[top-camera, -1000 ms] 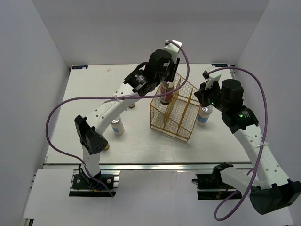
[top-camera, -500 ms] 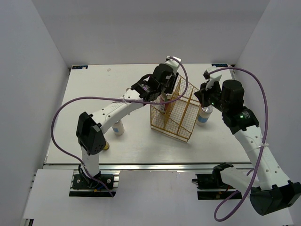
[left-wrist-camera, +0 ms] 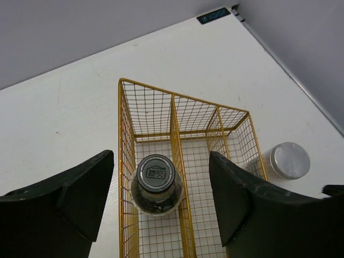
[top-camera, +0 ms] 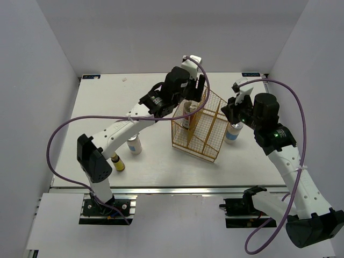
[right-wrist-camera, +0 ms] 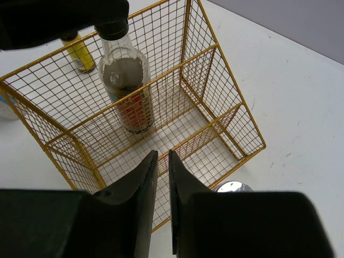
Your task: Organize the condiment bottles
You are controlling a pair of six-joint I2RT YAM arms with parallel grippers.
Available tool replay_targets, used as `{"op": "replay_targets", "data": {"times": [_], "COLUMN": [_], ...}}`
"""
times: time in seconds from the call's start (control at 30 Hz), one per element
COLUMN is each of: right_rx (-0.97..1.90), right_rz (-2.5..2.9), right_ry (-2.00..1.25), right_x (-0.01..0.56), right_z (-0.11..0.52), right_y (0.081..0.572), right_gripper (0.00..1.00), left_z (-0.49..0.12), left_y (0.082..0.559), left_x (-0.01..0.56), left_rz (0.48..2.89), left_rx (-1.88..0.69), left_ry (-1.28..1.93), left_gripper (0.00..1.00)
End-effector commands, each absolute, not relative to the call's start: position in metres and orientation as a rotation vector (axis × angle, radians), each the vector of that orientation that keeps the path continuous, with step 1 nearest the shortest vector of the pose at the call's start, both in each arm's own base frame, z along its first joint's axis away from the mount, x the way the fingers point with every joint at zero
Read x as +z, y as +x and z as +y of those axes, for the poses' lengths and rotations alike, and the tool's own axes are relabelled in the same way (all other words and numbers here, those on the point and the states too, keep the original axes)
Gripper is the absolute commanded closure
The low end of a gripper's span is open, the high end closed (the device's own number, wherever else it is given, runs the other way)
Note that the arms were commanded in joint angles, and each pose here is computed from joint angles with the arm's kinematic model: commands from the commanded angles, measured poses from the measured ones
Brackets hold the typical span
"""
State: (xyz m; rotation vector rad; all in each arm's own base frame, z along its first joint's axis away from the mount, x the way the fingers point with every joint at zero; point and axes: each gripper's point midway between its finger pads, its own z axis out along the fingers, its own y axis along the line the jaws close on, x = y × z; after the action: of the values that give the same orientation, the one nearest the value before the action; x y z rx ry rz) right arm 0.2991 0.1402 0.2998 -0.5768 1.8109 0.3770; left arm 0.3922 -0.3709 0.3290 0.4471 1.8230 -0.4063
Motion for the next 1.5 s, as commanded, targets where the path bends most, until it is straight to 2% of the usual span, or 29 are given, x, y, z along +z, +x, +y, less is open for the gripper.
{"op": "replay_targets", "data": {"times": [0.0, 0.07, 0.17, 0.3, 0.47, 0.57, 0.6, 0.63, 0.7, 0.77, 0.8, 0.83, 0.97, 1.1, 1.27, 1.47], "right_rx": [0.379, 0.378, 0.382, 0.398, 0.412, 0.411, 0.397, 0.379, 0.346, 0.323, 0.296, 0.284, 0.255, 0.287, 0.310, 0.199], "right_rz": [1.759, 1.758, 1.753, 1.733, 1.736, 1.763, 1.791, 1.824, 1.947, 2.039, 2.104, 2.140, 2.210, 2.235, 2.281, 2.330], "right_ry": [-0.585, -0.592, -0.610, -0.637, -0.650, -0.668, -0.662, -0.639, -0.547, -0.469, -0.413, -0.392, -0.383, -0.470, -0.574, -0.594], "right_x": [0.310, 0.310, 0.310, 0.313, 0.313, 0.307, 0.302, 0.297, 0.278, 0.265, 0.255, 0.249, 0.229, 0.213, 0.187, 0.160], "right_z": [0.140, 0.141, 0.142, 0.145, 0.148, 0.148, 0.144, 0.137, 0.116, 0.098, 0.081, 0.075, 0.056, 0.056, 0.057, 0.041], "right_y": [0.298, 0.298, 0.296, 0.293, 0.293, 0.292, 0.293, 0.295, 0.302, 0.309, 0.309, 0.311, 0.307, 0.301, 0.293, 0.303], "right_gripper": [0.80, 0.78, 0.70, 0.49, 0.38, 0.36, 0.36, 0.36, 0.35, 0.35, 0.33, 0.33, 0.22, 0.11, 0.11, 0.11], "left_z": [-0.368, -0.369, -0.367, -0.352, -0.324, -0.296, -0.284, -0.275, -0.254, -0.238, -0.224, -0.217, -0.190, -0.172, -0.156, -0.150], "left_y": [0.377, 0.374, 0.368, 0.354, 0.333, 0.324, 0.328, 0.325, 0.317, 0.309, 0.300, 0.296, 0.274, 0.256, 0.241, 0.233], "left_x": [0.371, 0.380, 0.418, 0.472, 0.503, 0.497, 0.480, 0.472, 0.445, 0.425, 0.427, 0.403, 0.375, 0.354, 0.334, 0.322], "left_rz": [1.745, 1.735, 1.672, 1.572, 1.518, 1.551, 1.594, 1.617, 1.691, 1.753, 1.749, 1.802, 1.853, 1.903, 1.959, 1.980], "left_rx": [-0.492, -0.525, -0.578, -0.628, -0.659, -0.618, -0.554, -0.532, -0.488, -0.472, -0.479, -0.455, -0.455, -0.445, -0.420, -0.427], "left_ry": [0.420, 0.413, 0.384, 0.342, 0.278, 0.199, 0.157, 0.130, 0.092, 0.028, -0.006, -0.038, -0.124, -0.167, -0.190, -0.214], "left_gripper": [0.19, 0.18, 0.18, 0.18, 0.25, 0.56, 0.77, 0.83, 0.86, 0.68, 0.55, 0.34, 0.17, 0.13, 0.12, 0.12]}}
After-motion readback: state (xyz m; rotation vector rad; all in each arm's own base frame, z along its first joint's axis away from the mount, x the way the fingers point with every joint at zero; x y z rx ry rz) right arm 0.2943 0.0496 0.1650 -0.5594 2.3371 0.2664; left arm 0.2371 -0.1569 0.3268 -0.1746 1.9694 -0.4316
